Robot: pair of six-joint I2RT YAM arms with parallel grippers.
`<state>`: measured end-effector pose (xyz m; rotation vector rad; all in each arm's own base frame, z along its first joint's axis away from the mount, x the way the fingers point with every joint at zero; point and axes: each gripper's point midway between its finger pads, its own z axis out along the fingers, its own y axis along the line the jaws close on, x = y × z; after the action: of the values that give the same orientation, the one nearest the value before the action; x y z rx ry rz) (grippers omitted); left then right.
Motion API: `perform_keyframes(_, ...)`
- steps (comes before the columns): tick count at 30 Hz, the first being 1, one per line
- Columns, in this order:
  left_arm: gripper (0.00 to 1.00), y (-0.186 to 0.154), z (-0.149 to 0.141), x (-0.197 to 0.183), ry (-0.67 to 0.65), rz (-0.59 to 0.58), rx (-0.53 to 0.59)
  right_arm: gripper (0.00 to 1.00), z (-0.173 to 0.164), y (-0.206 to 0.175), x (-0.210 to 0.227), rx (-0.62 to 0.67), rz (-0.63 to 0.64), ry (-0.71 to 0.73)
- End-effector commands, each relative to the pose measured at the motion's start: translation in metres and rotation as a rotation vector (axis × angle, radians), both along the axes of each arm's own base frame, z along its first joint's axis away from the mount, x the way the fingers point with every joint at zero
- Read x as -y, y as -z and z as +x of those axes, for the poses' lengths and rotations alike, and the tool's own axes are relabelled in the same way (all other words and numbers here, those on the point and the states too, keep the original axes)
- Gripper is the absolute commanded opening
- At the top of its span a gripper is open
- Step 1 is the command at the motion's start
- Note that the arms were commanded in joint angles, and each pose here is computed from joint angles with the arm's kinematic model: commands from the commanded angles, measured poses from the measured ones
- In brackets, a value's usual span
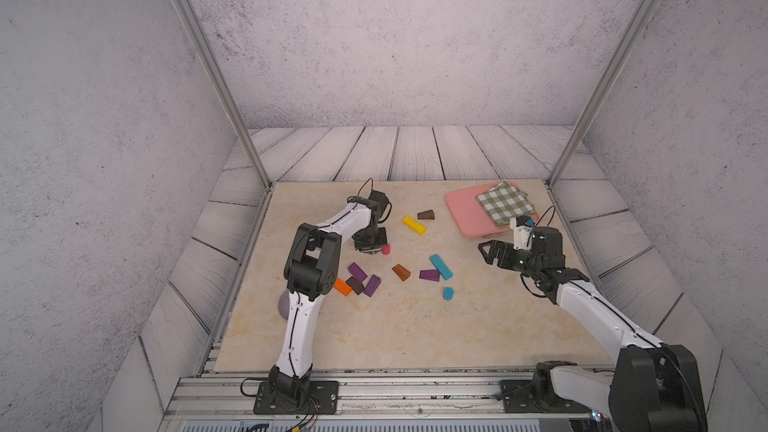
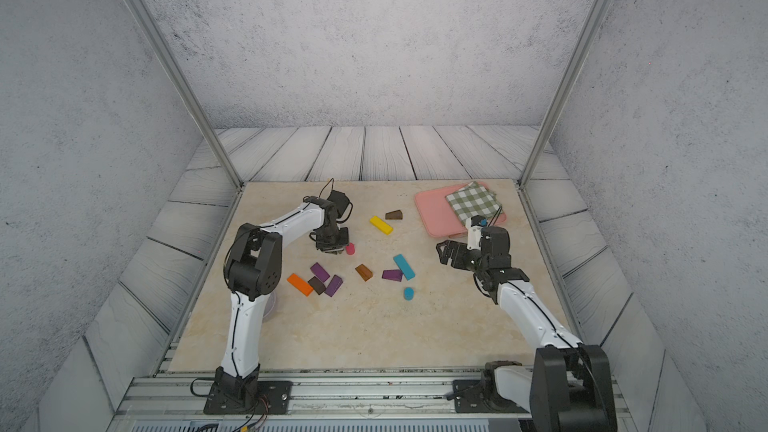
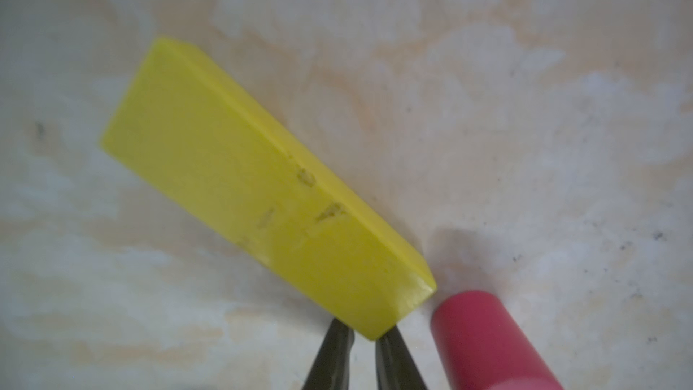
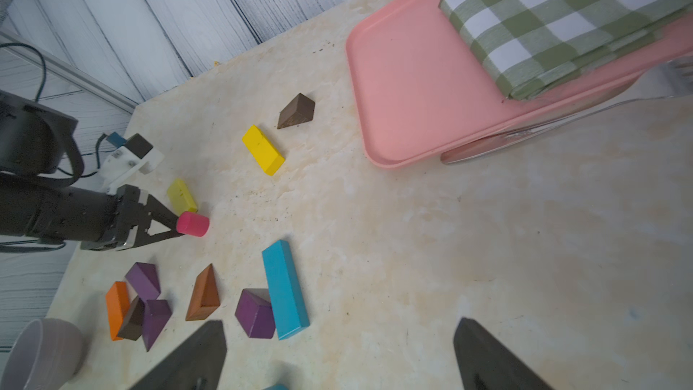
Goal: Assemble a small pinwheel with building blocks
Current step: Move the building block to the center of the board, then adjust the building block at the center of the board.
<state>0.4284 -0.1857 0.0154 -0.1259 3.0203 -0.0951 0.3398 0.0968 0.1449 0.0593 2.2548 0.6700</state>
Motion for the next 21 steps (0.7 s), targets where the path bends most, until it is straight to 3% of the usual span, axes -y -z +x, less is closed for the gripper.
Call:
perform_keyframes(1,0.16,0.015,0.016,-0.025,-0.005,0.063,0.004,0.99,-0.020,0.001,-0.039,-0.049,0.047,-0.136)
perform_keyframes(4,0.15,0.005,0.026,-0.028,0.001,0.062,0.035,0.99,-0.046,0.000,-0.084,-0.036,-0.077,-0.291)
perform_keyframes(9,0.13,-0.026,0.030,-0.065,-0.059,0.129,0.051,0.99,-0.074,0.001,-0.146,0.001,-0.265,-0.498)
perform_keyframes(10,0.18,-0.036,0.027,-0.070,-0.069,0.123,0.065,1.00,-0.075,0.003,-0.153,0.009,-0.305,-0.520)
perform_keyframes(13,0.49,-0.072,0.012,-0.077,-0.091,0.113,0.137,0.90,-0.072,0.014,-0.170,0.011,-0.407,-0.559)
perform_keyframes(15,0.59,-0.092,-0.004,-0.075,-0.105,0.063,0.186,0.84,-0.069,0.026,-0.181,-0.003,-0.486,-0.575)
perform_keyframes(21,0.83,-0.127,-0.058,-0.058,-0.119,-0.178,0.330,0.81,-0.062,0.073,-0.221,-0.067,-0.637,-0.649)
